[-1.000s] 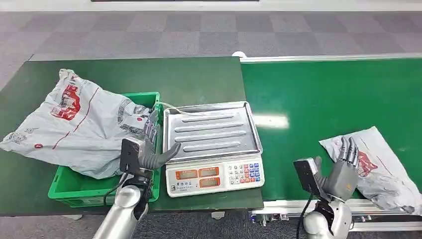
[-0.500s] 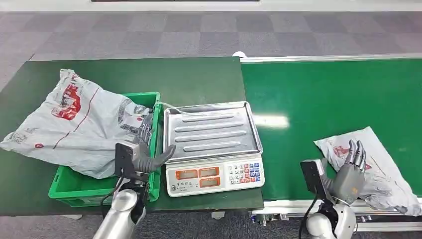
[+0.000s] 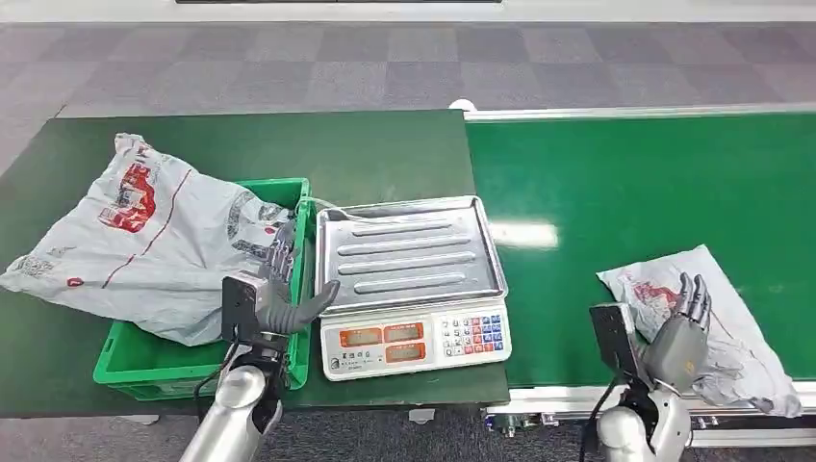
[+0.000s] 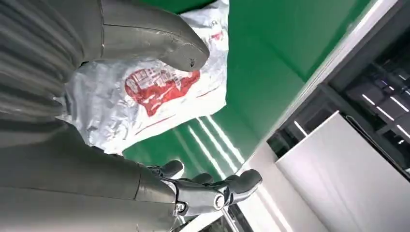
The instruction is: Moved the parcel from conveyor to table for the left to box.
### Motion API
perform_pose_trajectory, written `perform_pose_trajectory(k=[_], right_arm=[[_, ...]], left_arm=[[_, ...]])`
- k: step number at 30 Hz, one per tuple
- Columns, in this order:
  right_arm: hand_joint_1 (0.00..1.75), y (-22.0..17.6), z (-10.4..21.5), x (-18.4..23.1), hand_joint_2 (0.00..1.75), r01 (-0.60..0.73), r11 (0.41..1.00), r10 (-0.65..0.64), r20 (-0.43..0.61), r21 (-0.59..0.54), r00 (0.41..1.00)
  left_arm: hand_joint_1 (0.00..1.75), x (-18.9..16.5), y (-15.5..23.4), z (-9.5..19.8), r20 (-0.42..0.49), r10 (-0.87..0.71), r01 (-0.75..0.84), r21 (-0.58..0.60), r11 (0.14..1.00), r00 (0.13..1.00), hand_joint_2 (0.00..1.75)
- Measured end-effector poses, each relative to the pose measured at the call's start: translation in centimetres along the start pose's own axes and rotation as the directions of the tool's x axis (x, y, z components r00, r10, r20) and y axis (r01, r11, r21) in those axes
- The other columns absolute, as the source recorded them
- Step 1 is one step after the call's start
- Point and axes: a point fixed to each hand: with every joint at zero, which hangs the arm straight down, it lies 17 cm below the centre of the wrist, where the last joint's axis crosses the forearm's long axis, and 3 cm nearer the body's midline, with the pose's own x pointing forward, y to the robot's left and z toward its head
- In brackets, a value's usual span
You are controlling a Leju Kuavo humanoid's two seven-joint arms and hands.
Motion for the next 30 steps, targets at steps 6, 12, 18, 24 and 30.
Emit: perform_pose_trajectory(k=[6,12,18,24,30], right_arm=[[0.00,0.8,-0.6,-0.1,1.75,-0.026,1.000,0.026,-0.003,0.009,1.000],[0.00,1.1,-0.5,-0.6,1.75,-0.057,0.998,0.058,-0.020,0.016,0.998],[0.00,1.6,-0.2,-0.8,1.75,-0.096,0.995,0.096,-0.017,0.033,0.995],[0.00,1.8,0.0,-0.8,1.75,-0.123,0.992,0.123,-0.003,0.041,0.992],[0.00,1.8,0.8,-1.5,1.75,-0.144,0.988,0.145,-0.017,0.052,0.989]], left_arm=[[0.00,0.0,0.1,0.0,0.000,0.002,-0.002,0.002,1.000,1.000,1.75],[0.00,0.0,0.7,0.3,-0.001,0.000,0.000,0.021,1.000,1.000,1.75],[0.00,0.0,1.3,0.9,-0.003,0.000,0.000,0.040,0.999,1.000,1.75],[0.00,0.0,1.3,1.2,-0.003,-0.010,0.010,0.040,0.999,1.000,1.75],[0.00,-0.2,1.3,1.3,-0.012,-0.009,0.010,0.040,0.999,1.000,1.75]])
